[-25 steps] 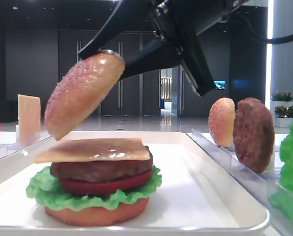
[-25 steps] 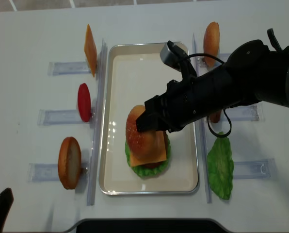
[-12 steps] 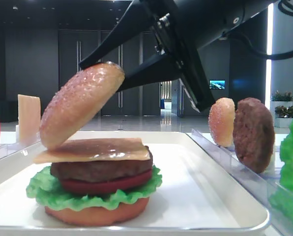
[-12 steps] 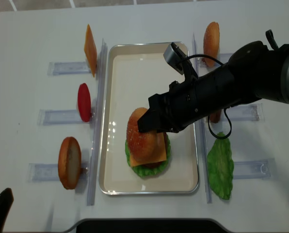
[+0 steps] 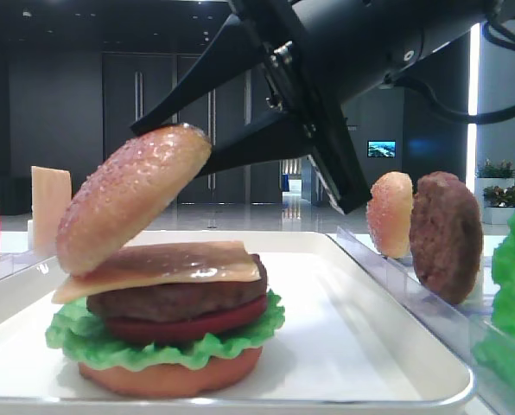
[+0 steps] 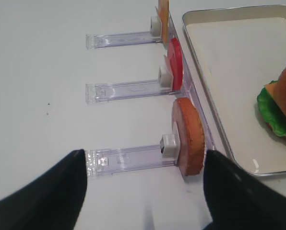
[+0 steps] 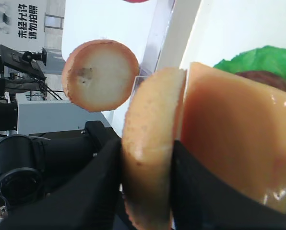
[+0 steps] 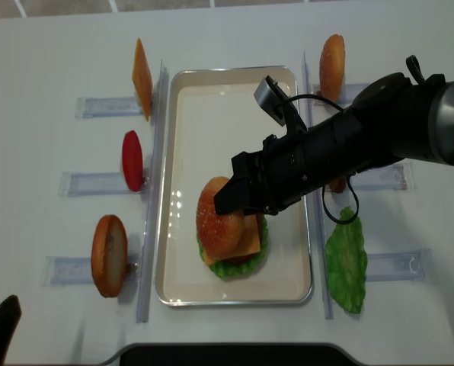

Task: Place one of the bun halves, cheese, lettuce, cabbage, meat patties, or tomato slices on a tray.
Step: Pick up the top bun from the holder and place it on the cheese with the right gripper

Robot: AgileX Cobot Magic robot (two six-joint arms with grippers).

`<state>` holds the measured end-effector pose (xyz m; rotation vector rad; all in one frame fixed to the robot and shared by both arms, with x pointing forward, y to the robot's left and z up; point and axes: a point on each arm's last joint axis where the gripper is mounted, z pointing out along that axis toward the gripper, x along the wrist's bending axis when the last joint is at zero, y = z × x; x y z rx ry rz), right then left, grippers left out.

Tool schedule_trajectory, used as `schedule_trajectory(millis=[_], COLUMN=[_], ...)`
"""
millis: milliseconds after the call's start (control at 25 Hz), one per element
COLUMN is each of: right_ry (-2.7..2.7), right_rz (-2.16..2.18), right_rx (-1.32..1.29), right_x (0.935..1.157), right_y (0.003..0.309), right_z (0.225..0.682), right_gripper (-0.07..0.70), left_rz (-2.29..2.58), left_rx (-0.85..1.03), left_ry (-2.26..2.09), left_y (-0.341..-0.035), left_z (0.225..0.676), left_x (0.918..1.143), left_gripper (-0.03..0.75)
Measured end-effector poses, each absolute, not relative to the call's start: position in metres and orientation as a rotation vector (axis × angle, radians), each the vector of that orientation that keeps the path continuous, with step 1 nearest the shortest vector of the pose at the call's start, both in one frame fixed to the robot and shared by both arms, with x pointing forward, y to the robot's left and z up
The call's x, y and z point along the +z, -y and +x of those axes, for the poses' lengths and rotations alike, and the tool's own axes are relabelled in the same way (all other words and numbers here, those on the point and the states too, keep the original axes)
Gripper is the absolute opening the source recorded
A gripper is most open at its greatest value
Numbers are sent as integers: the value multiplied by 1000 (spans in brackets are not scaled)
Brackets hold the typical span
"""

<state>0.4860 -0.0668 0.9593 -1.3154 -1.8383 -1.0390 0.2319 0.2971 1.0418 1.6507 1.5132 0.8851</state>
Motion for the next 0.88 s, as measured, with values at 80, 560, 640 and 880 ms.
schedule_trajectory(millis=[80, 560, 640, 880], right_ry=[1839, 1842, 1844, 1856], right_rz=[-1315, -1312, -1311, -1306], right_rx=[-1039, -1040, -1041, -1037], right_x=[959, 959, 959, 959], right_y=[67, 67, 67, 67], right_z=[486, 486, 486, 486], right_gripper=[219, 219, 219, 218], left_rz=[1651, 1651, 1651, 1651], left_rx=[885, 885, 885, 885], left_ry=[-1513, -1513, -1513, -1513], left_y=[-297, -297, -297, -297], left_z=[232, 232, 232, 232], left_x=[1042, 1042, 1042, 1042], left_gripper=[576, 576, 576, 576])
